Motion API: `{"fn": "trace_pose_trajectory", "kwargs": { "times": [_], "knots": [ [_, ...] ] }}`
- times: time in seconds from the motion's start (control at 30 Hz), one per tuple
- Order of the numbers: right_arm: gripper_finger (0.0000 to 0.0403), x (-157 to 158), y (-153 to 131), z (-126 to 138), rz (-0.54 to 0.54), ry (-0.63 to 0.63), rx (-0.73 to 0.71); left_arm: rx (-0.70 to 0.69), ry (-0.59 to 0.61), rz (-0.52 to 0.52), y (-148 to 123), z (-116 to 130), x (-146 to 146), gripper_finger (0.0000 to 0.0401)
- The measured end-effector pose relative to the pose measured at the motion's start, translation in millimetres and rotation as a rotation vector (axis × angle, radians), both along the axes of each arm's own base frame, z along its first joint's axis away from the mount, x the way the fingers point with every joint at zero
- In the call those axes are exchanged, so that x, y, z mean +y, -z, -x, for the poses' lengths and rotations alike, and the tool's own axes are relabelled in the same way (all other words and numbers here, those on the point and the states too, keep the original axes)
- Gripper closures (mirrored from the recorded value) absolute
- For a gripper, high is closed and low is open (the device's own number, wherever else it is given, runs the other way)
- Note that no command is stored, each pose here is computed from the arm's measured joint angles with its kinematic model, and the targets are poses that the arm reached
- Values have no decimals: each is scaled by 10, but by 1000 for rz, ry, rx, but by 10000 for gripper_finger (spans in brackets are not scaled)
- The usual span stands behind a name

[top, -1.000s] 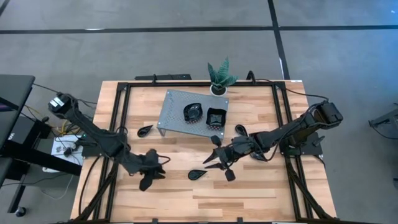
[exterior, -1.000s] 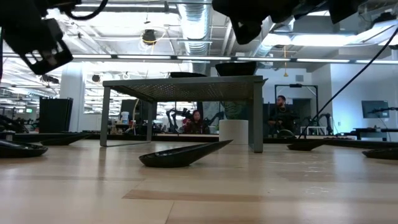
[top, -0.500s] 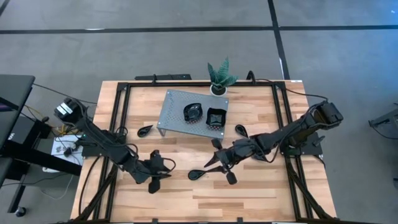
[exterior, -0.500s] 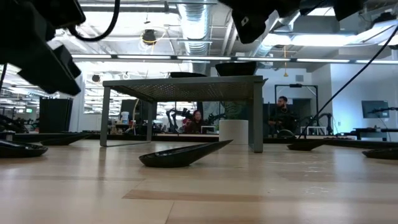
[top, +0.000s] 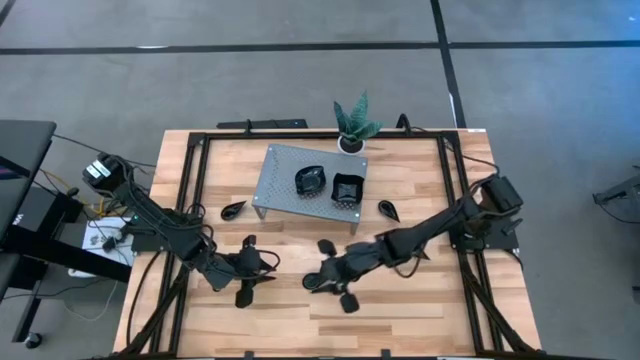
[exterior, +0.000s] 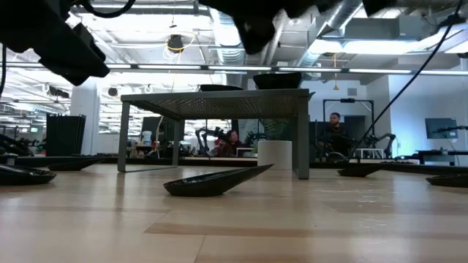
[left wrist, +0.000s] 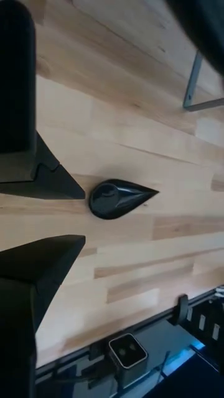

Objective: Pick & Place Mini shaped plates
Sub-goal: Put the drop shaped plate on the shelf

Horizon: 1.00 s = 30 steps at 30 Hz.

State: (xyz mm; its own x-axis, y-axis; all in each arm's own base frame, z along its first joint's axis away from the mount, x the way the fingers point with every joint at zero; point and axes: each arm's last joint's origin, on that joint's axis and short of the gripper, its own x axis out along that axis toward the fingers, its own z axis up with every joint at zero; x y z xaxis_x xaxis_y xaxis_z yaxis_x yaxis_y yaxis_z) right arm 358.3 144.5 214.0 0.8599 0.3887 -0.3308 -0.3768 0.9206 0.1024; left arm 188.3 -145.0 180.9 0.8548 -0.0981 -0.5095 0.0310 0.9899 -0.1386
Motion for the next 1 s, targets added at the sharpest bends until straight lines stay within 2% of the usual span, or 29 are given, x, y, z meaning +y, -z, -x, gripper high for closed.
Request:
{"fn": "trace_pose_trajectory", "kwargs": {
  "times": [0.1,0.2,0.3,0.4,0.5,0.57,0.67,0.77,0.87,0.93,1.0],
  "knots": [
    [316,126,-140,-89,10,72,114,8,7,1,11,-1,-4,297],
    [316,210,-240,-53,46,166,256,10,9,0,14,-1,-4,297],
    [316,274,-291,104,51,266,427,10,11,-3,13,-1,-4,297],
    [316,367,-375,276,-24,351,546,10,11,-4,13,-1,-4,297],
    [316,464,-315,463,-49,424,683,10,11,-4,13,0,-4,297],
    [316,506,-237,595,-20,506,767,10,11,-4,13,-1,-4,297],
    [316,583,-140,565,-6,606,696,8,10,-3,12,-2,-4,297],
    [316,743,-51,390,85,481,517,2,-11,-12,10,-23,25,297],
    [316,869,71,184,229,320,343,-3,-33,-29,9,-57,71,297],
    [316,878,208,81,318,265,302,-4,-49,-28,9,-76,99,297],
    [316,813,349,-1,367,263,322,-3,-61,-28,9,-91,121,297]
  ]
}}
